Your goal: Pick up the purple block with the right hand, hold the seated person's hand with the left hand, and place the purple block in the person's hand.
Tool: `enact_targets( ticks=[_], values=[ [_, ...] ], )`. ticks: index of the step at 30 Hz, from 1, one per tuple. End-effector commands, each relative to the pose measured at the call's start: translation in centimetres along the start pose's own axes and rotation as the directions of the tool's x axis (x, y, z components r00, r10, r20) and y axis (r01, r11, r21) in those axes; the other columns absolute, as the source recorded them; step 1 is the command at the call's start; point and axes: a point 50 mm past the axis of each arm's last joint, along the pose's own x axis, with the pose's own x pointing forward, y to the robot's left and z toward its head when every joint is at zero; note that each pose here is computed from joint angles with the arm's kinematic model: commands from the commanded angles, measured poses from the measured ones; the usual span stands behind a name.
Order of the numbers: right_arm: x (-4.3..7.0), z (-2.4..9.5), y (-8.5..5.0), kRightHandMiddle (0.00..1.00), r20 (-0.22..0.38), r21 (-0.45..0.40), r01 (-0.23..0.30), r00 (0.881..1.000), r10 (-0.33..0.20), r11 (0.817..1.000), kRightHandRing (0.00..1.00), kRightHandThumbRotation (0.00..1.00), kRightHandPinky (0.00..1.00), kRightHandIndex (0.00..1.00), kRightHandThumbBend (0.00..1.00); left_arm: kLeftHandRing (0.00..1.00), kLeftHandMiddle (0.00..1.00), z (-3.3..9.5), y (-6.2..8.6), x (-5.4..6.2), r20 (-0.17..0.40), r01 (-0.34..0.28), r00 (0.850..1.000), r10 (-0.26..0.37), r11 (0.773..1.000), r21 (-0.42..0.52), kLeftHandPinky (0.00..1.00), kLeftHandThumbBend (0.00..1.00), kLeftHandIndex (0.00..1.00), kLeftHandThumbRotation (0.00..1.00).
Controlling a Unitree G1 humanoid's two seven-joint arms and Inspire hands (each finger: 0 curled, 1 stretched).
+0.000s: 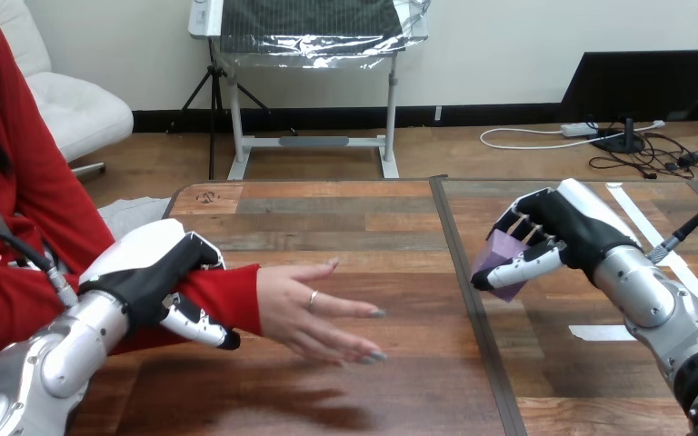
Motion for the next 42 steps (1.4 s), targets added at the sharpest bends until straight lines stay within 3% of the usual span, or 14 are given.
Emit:
enact_targets(
  ticks=[1,12,24,36,42],
  values=[
    [0.8,3.5,-2.1,0.45,0.152,0.058,0.073,0.985,-0.081,0.996,0.42,0.0,0.4,0.48,0.83,0.31,0.38,5.8,7.5,1.2,0.21,-0.263,0.944,0.255,0.965,0.009,0.24,0.75,0.38,0.0],
    [1.0,4.5,-2.3,0.45,0.203,0.073,0.067,0.976,-0.081,0.995,0.41,0.0,0.39,0.47,0.82,0.3,0.37,6.3,7.5,1.7,0.218,-0.269,0.938,0.268,0.963,-0.023,0.23,0.75,0.38,0.0],
    [1.1,5.9,-2.1,0.44,0.279,0.076,0.068,0.956,-0.087,0.995,0.4,0.0,0.36,0.45,0.84,0.3,0.37,7.0,7.6,2.2,0.231,-0.277,0.932,0.281,0.96,-0.05,0.24,0.74,0.38,0.0],
    [1.3,7.9,-1.9,0.41,0.348,0.097,0.056,0.933,-0.087,0.994,0.37,0.0,0.33,0.45,0.83,0.31,0.38,7.8,7.9,2.7,0.242,-0.281,0.927,0.287,0.958,-0.063,0.24,0.74,0.39,0.0],
    [1.2,8.9,-1.6,0.41,0.404,0.104,0.053,0.91,-0.091,0.993,0.35,0.0,0.32,0.44,0.83,0.31,0.38,8.2,8.0,2.9,0.249,-0.276,0.926,0.285,0.958,-0.074,0.24,0.73,0.39,0.0]
  ],
)
